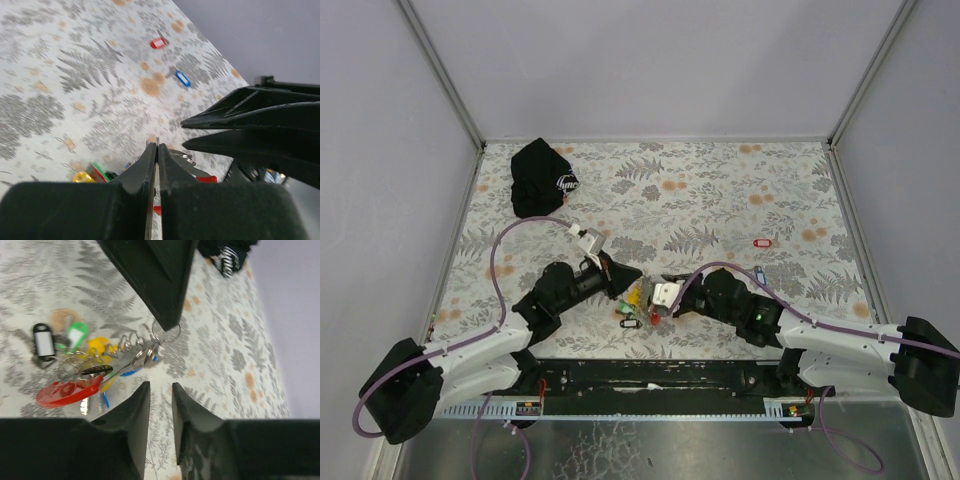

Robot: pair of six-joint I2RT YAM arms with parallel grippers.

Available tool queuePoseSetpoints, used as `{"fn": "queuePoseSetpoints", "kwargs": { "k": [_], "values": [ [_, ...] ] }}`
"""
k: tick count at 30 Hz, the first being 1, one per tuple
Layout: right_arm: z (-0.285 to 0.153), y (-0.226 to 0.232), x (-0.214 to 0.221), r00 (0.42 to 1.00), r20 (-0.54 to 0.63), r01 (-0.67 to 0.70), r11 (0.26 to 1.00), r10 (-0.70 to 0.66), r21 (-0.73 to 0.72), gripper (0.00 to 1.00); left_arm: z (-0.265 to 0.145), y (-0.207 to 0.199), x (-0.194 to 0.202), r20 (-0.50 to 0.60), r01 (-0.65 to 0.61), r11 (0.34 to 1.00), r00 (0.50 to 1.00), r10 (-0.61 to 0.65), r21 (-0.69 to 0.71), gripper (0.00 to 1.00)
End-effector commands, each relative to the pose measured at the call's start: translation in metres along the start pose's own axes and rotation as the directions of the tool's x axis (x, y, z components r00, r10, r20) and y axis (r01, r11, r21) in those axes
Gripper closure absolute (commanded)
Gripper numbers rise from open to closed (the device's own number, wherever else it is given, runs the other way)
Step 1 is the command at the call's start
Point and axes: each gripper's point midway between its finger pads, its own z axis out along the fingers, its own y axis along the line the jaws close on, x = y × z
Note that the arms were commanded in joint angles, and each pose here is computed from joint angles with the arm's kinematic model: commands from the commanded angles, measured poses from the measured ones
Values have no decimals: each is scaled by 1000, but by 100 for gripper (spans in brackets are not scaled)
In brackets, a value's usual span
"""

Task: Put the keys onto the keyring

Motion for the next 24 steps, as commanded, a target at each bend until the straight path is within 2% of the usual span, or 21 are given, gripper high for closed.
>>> {"fn": "queuePoseSetpoints", "kwargs": {
  "k": [1, 4, 9, 12, 16, 19, 22, 23, 24],
  "values": [
    [-12, -65, -20, 989, 23, -149, 941, 149, 303, 64, 13, 24, -42, 98, -80, 987, 991, 93, -136, 100],
    [-18, -74, -12, 973, -6, -213, 905, 232, 368, 52, 22, 46, -50, 94, -73, 975, 991, 94, -211, 100],
    [-33, -82, 11, 935, -36, -291, 823, 352, 488, 40, 48, 92, -53, 50, -56, 942, 996, 77, -329, 100],
    [-47, -88, 30, 906, -29, -330, 747, 423, 578, 32, 66, 121, -57, 33, -35, 929, 998, 51, -369, 100],
    [-64, -93, 55, 846, 17, -423, 652, 532, 629, 27, 86, 160, -51, 8, 5, 910, 1000, -2, -414, 100],
    [-76, -95, 68, 807, 51, -474, 594, 588, 650, 23, 91, 183, -48, 13, 44, 902, 999, -42, -430, 96],
    [-88, -97, 77, 787, 58, -479, 550, 614, 684, 18, 83, 193, -52, 26, 88, 895, 996, -86, -437, 84],
    [-93, -97, 79, 786, 61, -475, 538, 615, 696, 12, 77, 192, -56, 38, 94, 891, 996, -86, -444, 77],
    [-97, -98, 81, 784, 66, -470, 521, 617, 713, 1, 70, 191, -58, 45, 94, 886, 996, -83, -454, 71]
  ]
}}
